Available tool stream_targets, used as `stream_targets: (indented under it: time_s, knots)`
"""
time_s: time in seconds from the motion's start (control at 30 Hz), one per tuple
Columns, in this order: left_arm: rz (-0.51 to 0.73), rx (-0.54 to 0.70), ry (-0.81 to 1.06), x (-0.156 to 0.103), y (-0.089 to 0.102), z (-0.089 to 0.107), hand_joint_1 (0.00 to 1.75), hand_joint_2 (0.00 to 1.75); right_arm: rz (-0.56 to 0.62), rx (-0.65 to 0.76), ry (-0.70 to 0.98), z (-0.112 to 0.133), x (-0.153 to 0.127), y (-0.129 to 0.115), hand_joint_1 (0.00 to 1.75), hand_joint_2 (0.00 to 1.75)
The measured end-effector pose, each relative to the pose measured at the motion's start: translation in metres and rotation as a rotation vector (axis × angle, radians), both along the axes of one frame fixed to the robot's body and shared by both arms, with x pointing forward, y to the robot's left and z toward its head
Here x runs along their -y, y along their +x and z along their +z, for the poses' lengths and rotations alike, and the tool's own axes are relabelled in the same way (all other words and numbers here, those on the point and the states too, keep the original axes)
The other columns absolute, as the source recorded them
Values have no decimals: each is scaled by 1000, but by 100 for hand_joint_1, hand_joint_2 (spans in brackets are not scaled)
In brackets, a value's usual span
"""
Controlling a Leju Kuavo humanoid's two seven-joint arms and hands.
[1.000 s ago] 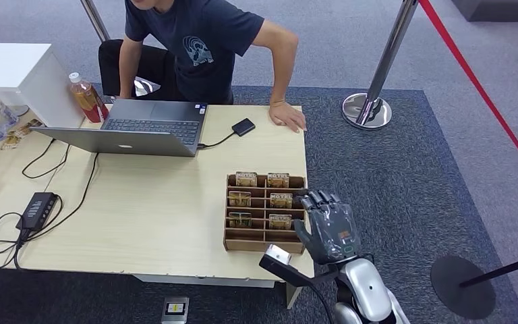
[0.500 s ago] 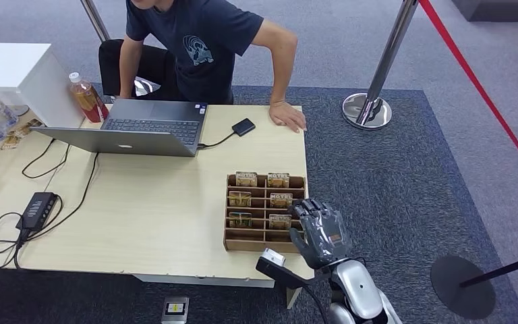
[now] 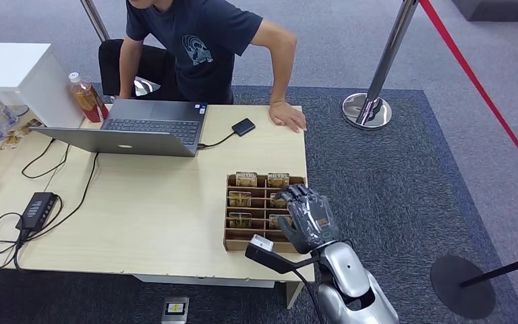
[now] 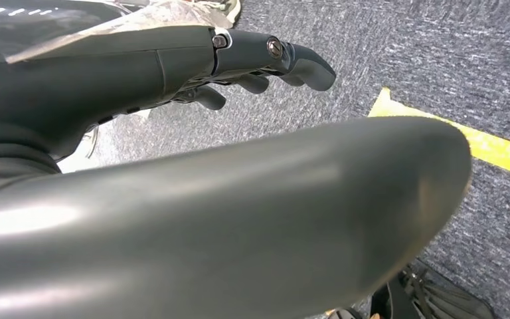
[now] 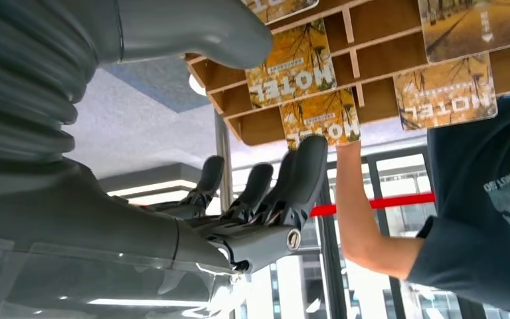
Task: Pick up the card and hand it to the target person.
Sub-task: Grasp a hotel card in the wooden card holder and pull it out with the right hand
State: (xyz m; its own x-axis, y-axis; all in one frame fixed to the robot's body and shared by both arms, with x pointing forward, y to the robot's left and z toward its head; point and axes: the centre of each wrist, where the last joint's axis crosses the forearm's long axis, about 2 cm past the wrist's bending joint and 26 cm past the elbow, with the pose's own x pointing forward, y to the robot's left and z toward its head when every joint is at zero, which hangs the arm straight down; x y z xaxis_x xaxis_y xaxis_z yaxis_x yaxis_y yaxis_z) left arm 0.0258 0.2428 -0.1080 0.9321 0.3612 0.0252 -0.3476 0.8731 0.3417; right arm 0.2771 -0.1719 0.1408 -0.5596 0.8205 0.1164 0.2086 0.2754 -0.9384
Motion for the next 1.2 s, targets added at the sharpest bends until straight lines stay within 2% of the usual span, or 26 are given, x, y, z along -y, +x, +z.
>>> stream_targets:
  time_s: [0.27,0.4,1.07,1.2]
  knots:
    - [4,-3,6,-1,-1,0,0,0,-3,-32,-12,-6,-1,6,73,175]
    - [5,-3,7,-2,-1,0,0,0,-7,-46,-14,-9,-1,6,82,175]
    - [-8,15,-6,-1,-2,0,0,0,-30,-101,-47,-29,3,-3,84,175]
    - [-10,18,-6,-2,-3,-1,0,0,-28,-104,-50,-31,2,-3,89,175]
